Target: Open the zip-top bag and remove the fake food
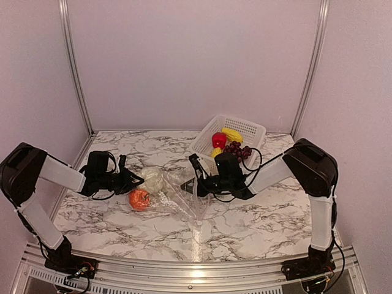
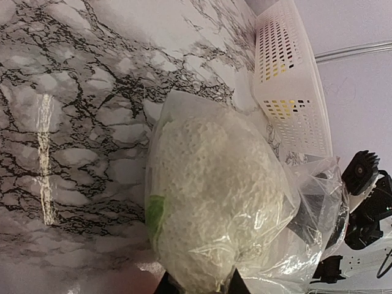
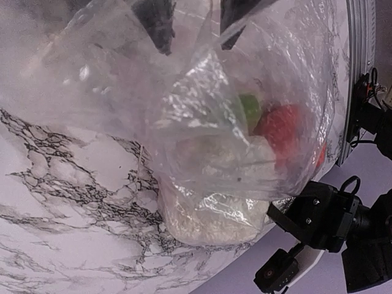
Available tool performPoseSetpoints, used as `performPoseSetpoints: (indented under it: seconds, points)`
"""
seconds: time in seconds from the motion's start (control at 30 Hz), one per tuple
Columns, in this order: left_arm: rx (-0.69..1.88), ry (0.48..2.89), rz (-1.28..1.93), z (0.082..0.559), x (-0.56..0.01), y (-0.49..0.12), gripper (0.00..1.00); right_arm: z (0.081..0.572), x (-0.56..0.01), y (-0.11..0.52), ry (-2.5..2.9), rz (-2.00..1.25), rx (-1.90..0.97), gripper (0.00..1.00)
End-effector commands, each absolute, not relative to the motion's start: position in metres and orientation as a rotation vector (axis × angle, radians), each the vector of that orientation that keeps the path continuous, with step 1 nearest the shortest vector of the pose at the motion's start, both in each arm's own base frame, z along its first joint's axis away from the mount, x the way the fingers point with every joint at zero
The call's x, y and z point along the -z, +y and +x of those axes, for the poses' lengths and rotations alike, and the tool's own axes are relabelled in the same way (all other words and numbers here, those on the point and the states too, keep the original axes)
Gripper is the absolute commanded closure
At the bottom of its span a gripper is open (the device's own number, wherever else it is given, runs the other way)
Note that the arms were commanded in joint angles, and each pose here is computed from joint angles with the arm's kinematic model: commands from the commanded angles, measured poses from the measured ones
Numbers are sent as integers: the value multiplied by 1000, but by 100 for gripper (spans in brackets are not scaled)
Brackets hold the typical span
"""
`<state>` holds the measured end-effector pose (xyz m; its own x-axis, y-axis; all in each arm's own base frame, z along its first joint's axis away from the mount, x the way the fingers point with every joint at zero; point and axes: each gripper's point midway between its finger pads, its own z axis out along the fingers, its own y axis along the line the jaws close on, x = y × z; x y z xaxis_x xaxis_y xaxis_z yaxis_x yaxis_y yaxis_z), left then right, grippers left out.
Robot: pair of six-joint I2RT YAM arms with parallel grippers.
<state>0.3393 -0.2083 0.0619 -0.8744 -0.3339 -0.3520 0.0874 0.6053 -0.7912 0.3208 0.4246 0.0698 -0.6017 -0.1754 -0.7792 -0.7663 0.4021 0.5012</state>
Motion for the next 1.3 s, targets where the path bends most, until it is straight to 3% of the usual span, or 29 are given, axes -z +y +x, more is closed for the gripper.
performPoseSetpoints:
  seconds: [0.0, 0.2, 0.43, 0.63, 0.77, 0.97, 1.27]
  points:
    - [1237, 2416, -119, 330, -54, -227, 100, 325, -74, 445, 1967, -835, -1221, 72]
    - [1278, 2425, -75, 324, -52, -245, 100, 314, -74, 458, 1937, -872, -1284, 68]
    - [1340, 2387, -114, 324, -56, -252, 100, 290, -83, 477, 1895, -944, -1340, 71]
    - [1374, 2373, -94, 321, -59, -261, 100, 298, -77, 485, 1914, -918, -1327, 68]
    - [1385, 2379, -86, 318, -58, -262, 100, 311, -77, 480, 1945, -850, -1261, 57]
    - [1412, 2373, -68, 313, -59, -263, 100, 334, -88, 452, 1932, -737, -1176, 51]
    - [1426, 2356, -129, 319, -62, -263, 100, 268, -85, 468, 1832, -1011, -1246, 55]
